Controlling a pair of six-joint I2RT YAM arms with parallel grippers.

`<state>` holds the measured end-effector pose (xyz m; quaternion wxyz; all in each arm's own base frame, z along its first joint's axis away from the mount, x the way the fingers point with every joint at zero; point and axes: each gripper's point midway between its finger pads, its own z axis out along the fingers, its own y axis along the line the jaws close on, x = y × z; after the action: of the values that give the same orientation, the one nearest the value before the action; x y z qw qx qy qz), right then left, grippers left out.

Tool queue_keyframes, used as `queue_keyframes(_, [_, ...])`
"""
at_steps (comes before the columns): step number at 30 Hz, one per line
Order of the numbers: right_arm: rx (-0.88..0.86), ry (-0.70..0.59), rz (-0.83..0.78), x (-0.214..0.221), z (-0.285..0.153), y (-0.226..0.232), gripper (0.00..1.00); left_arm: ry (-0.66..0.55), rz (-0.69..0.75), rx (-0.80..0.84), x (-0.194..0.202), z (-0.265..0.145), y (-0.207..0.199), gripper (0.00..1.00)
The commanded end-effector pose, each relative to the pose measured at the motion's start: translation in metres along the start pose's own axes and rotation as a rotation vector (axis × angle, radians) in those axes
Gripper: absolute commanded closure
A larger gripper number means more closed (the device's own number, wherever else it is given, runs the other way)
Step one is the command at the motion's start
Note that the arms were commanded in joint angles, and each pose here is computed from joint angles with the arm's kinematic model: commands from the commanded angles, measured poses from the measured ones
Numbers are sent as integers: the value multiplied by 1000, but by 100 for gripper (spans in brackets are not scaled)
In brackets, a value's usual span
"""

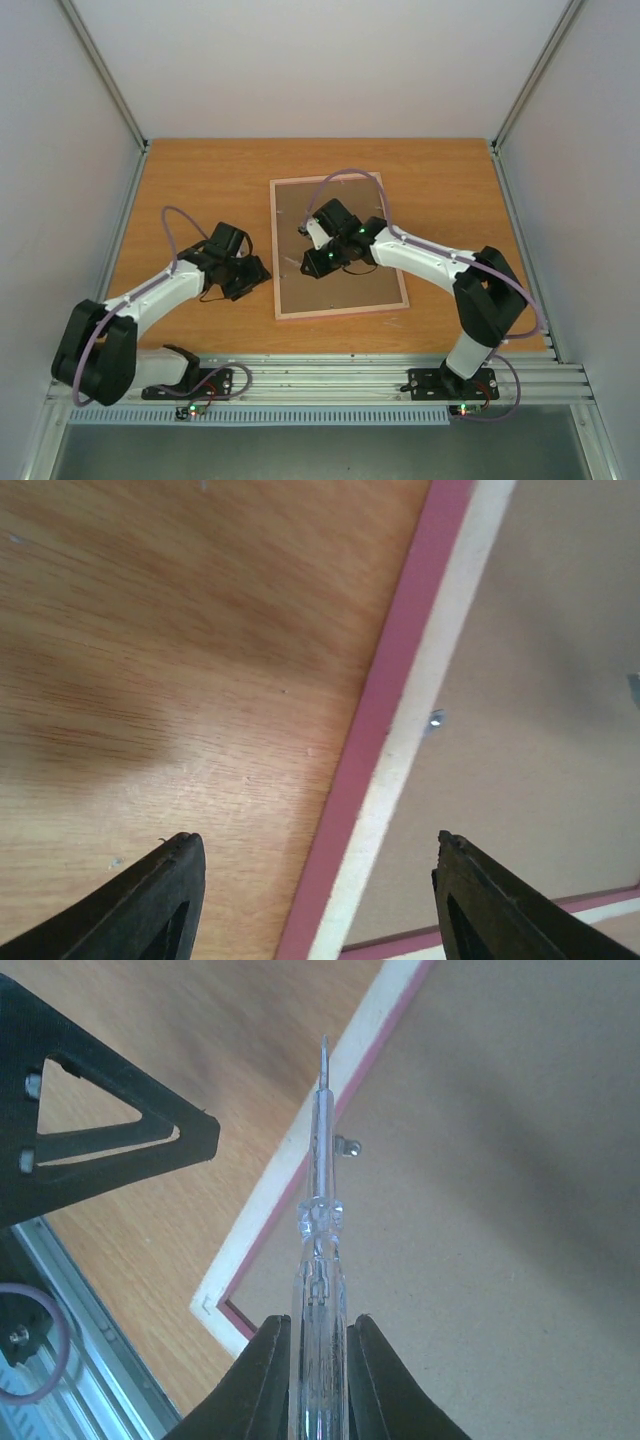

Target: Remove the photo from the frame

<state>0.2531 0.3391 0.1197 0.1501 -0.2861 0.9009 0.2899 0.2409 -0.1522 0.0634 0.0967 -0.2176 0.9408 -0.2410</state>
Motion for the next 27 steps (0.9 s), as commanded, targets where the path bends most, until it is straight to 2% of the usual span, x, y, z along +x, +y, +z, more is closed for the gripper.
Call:
queue_keyframes(1, [-15, 78, 12, 8, 9, -1, 99, 53, 86, 28, 0, 13, -10, 37])
queue_keyframes(10, [-21, 138, 40, 15, 22, -4, 99, 139, 106, 39, 10, 36, -13, 41])
queue_keyframes(19, [-42, 177, 51, 18, 29, -3, 99, 182, 97, 6, 18, 47, -3, 63])
queue_keyframes(27, [-46, 217, 63, 25, 34, -4, 99, 189, 104, -10, 19, 49, 1, 72])
